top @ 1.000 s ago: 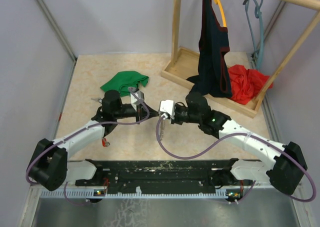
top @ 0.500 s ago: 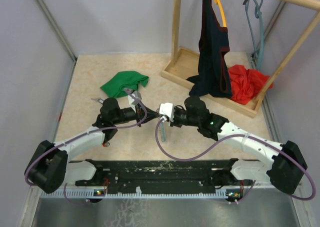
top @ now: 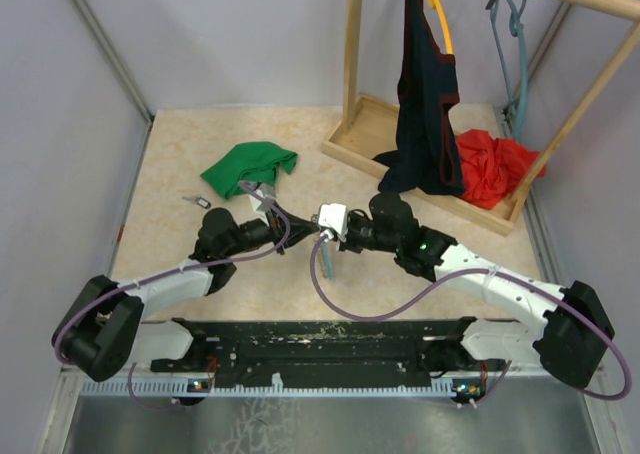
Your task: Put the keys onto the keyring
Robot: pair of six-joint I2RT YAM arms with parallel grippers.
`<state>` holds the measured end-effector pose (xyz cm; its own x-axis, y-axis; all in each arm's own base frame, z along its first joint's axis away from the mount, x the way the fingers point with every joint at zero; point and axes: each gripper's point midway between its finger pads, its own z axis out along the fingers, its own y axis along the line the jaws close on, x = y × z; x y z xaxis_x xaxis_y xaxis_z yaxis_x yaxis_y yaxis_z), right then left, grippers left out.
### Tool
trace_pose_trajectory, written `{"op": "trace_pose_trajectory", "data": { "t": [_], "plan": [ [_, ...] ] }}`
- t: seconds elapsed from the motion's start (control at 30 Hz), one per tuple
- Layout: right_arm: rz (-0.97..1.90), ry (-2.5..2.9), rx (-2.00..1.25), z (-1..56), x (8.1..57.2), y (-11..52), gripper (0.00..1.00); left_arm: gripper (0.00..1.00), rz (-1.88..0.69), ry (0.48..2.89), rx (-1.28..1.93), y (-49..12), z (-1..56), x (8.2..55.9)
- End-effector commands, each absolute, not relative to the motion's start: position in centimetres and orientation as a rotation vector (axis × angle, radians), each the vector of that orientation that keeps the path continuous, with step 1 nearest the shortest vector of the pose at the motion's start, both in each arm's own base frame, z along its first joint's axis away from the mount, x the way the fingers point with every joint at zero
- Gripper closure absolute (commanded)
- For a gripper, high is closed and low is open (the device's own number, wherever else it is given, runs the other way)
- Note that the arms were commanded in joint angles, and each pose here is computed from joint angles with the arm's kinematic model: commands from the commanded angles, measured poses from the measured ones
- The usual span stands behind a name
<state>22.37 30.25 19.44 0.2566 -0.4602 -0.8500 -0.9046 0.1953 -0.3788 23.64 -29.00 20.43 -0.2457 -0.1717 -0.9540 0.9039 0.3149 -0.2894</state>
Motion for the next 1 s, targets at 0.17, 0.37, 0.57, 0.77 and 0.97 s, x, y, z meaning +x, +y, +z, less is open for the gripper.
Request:
{"op": "trace_pose_trajectory", "data": {
  "t": [0.17, 0.37, 0.57, 0.77, 0.97],
  "plan": [
    [0.621, 1.433, -1.373, 19.2, 20.1, 30.1, 0.93, 1.0, -1.089, 1.366, 0.816, -29.1, 21.7, 24.2],
    [0.636, 1.523, -1.292, 19.9, 19.7, 28.9, 0.75, 1.0, -1.054, 1.371, 0.93, -29.3, 20.6, 23.9],
    [0.667, 1.505, -1.228, 22.0, 20.6, 28.6, 0.7, 1.0, -1.038, 1.329, 1.043, -29.4, 20.5, 23.1],
    [0.749, 1.411, -1.257, 23.9, 21.7, 29.5, 0.7, 1.0, -1.023, 1.294, 1.131, -29.5, 20.7, 22.4],
    [0.775, 1.371, -1.322, 23.3, 22.4, 30.6, 0.7, 1.0, -1.039, 1.265, 1.163, -29.7, 20.9, 22.0]
  ]
}}
